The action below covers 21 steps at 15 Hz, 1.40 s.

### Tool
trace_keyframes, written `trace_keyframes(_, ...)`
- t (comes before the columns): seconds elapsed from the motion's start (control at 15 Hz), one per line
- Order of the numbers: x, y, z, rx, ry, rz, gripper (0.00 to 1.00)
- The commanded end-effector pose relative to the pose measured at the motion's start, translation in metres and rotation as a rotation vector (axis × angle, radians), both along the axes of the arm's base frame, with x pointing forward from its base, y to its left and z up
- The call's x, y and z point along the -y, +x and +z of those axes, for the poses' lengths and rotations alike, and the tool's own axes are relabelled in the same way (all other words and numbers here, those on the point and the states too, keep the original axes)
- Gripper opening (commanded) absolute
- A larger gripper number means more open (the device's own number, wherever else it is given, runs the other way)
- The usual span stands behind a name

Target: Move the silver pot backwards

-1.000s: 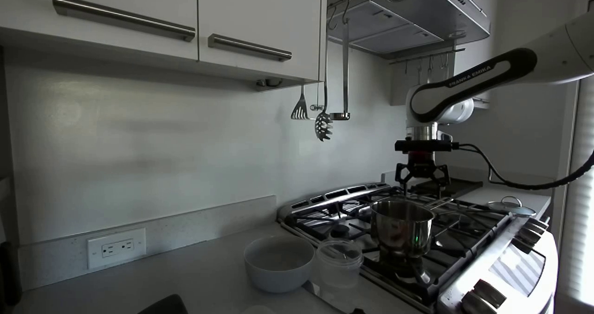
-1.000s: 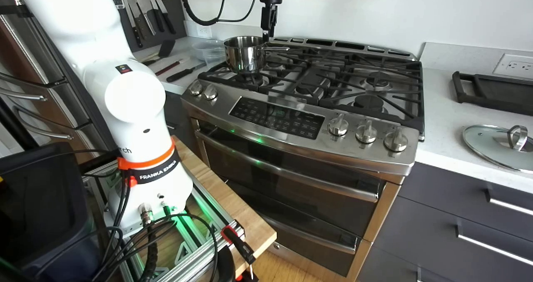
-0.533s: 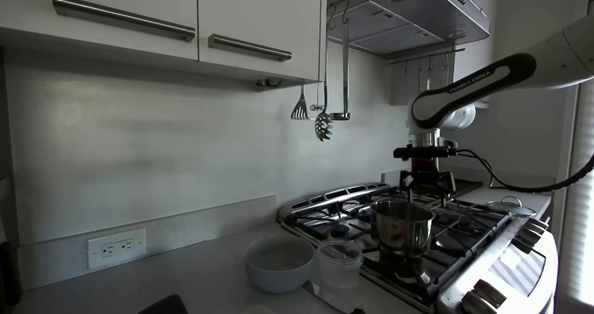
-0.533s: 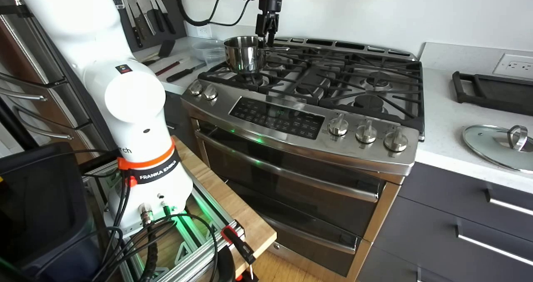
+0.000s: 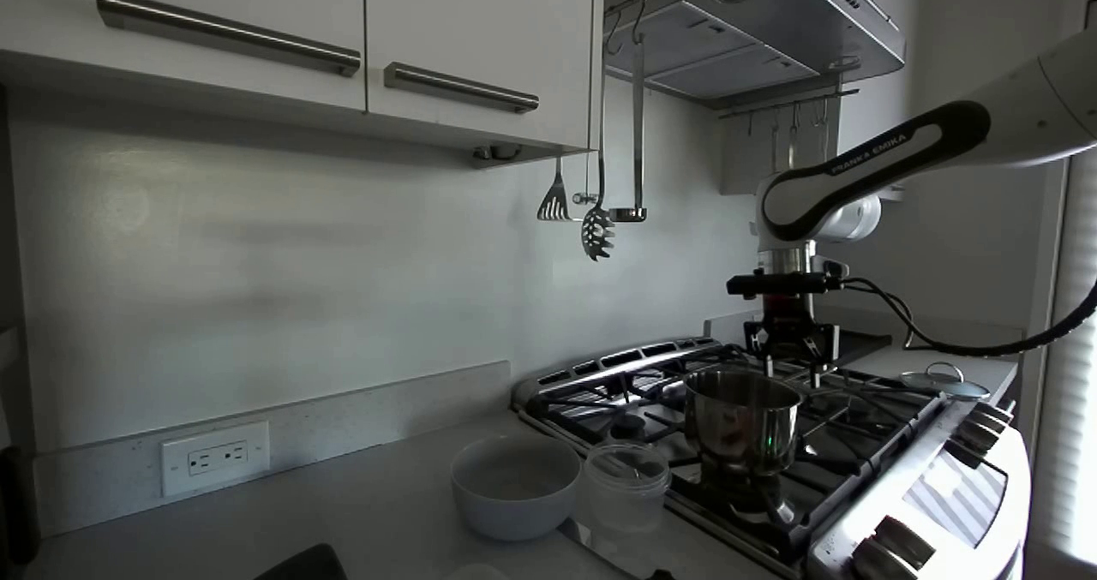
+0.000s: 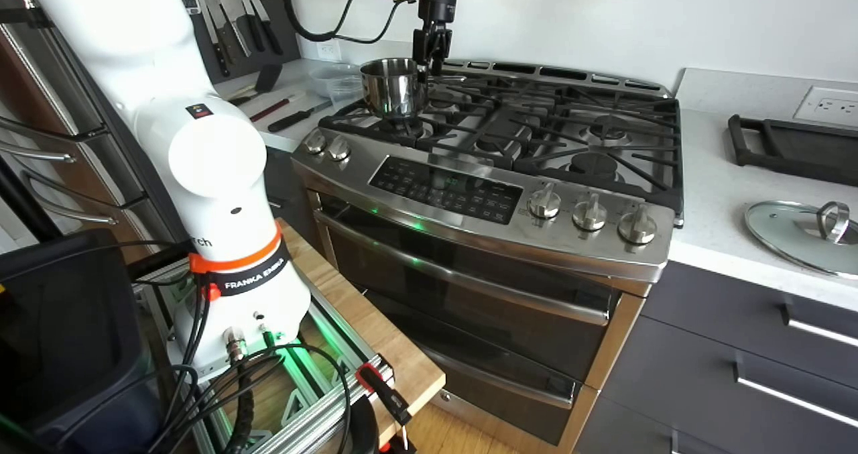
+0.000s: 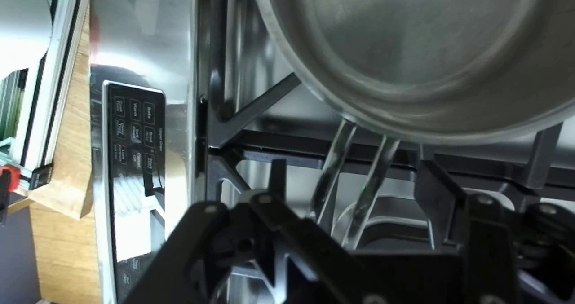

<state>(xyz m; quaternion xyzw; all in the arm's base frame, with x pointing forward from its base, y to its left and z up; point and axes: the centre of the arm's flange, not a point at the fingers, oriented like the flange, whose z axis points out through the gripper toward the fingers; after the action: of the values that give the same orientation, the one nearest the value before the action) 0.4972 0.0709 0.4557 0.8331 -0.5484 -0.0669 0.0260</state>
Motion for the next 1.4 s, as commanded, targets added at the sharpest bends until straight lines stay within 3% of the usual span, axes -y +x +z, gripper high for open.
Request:
trace_keyframes(0.0,0.0028,-0.0055,-0.0073,0.010,0.008,-0.036,0.57)
trace_keyframes(0.27,0.0040,-0.0067,-0.0065,0.009,0.002,-0.044,0.28)
trace_keyframes(0.33,0.0042,-0.0067,-0.0064,0.008,0.001,-0.048,0.53)
trace_keyframes(0.4,0.0043,-0.0063,-0.0057,0.014,0.001,-0.058,0.64)
trace_keyframes(0.67,0.0051,-0.0067,-0.0049,0.016,-0.004,-0.073,0.64)
trace_keyframes(0.73,0.0056,-0.0068,-0.0045,0.017,-0.005,-0.078,0.55)
trace_keyframes(0.8,0.0059,-0.0069,-0.0042,0.017,-0.007,-0.080,0.39)
trace_keyframes(1.0,0.0071,-0.0070,-0.0034,0.021,-0.010,-0.087,0.12)
trace_keyframes(1.07,0.0069,-0.0072,-0.0029,0.025,-0.007,-0.090,0.08)
trace_keyframes(1.33,0.0077,-0.0080,-0.0016,0.025,-0.012,-0.095,0.08)
